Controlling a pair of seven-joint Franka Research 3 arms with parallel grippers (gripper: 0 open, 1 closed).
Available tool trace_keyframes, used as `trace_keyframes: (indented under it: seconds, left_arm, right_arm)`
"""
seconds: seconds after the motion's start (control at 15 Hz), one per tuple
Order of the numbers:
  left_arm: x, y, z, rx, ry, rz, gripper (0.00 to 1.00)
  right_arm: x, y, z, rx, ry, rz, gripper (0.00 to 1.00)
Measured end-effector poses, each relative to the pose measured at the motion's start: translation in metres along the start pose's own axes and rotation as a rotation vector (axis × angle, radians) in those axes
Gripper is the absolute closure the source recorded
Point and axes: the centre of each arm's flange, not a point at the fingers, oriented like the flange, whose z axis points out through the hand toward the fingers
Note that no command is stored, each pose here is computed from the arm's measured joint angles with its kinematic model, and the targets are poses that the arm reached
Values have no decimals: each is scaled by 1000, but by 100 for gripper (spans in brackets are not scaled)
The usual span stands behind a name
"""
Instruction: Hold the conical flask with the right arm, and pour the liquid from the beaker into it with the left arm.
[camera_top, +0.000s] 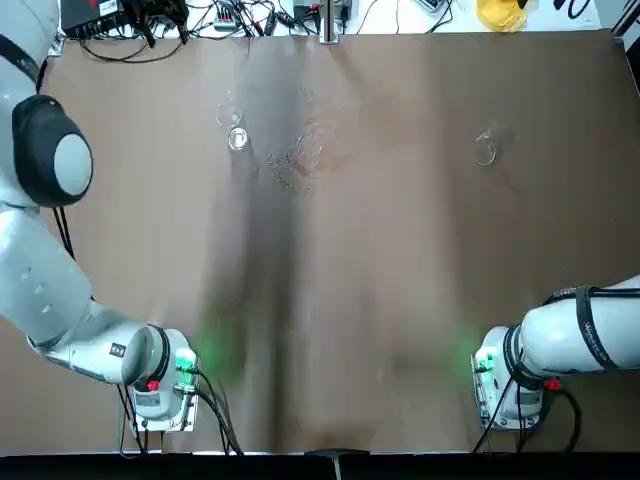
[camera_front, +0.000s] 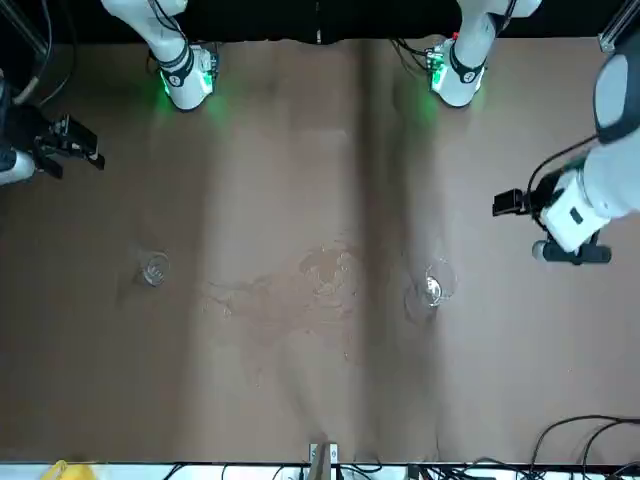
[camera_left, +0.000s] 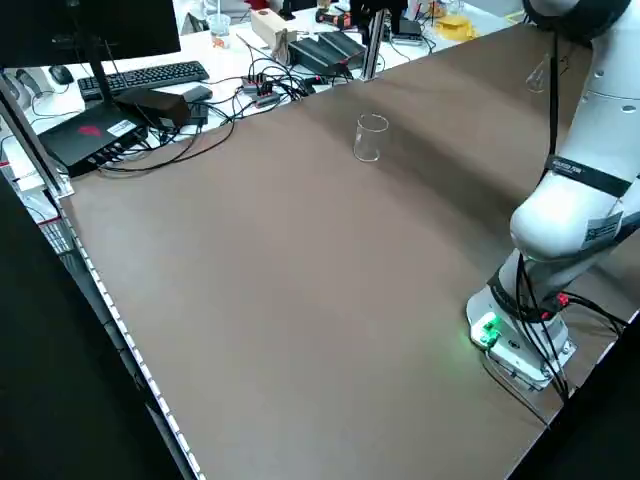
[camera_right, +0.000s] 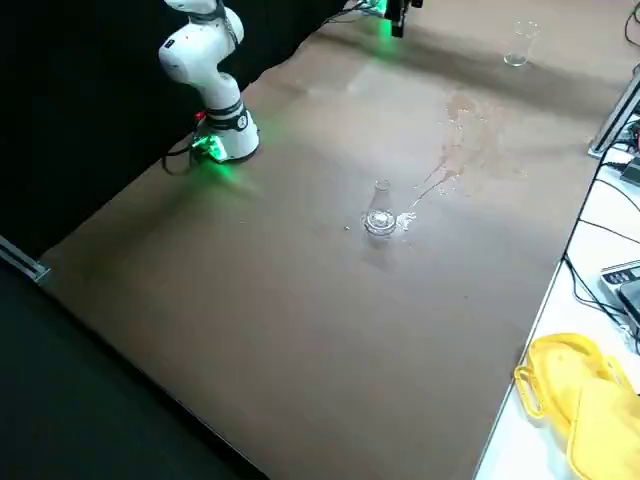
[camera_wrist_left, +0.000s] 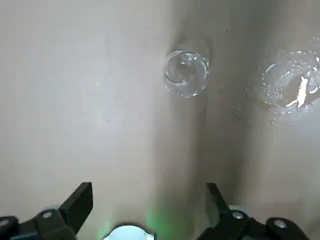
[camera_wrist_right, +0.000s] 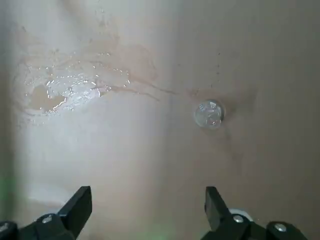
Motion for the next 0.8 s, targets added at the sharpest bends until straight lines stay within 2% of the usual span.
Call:
trace_keyframes:
  seconds: [0.33,0.6,0.8]
  left_arm:
    - [-63,-1,-51,7,70,-19,1]
    - [-100,-17,-41,26,145,-17,1]
    - [-105,-17,-37,30,164,-11,1]
  right_arm:
    - [-17,8,0,-85,12,10,0]
    - [-17,13,-2,-89,22,19,0]
    - [-17,18,-2,-91,23,33,0]
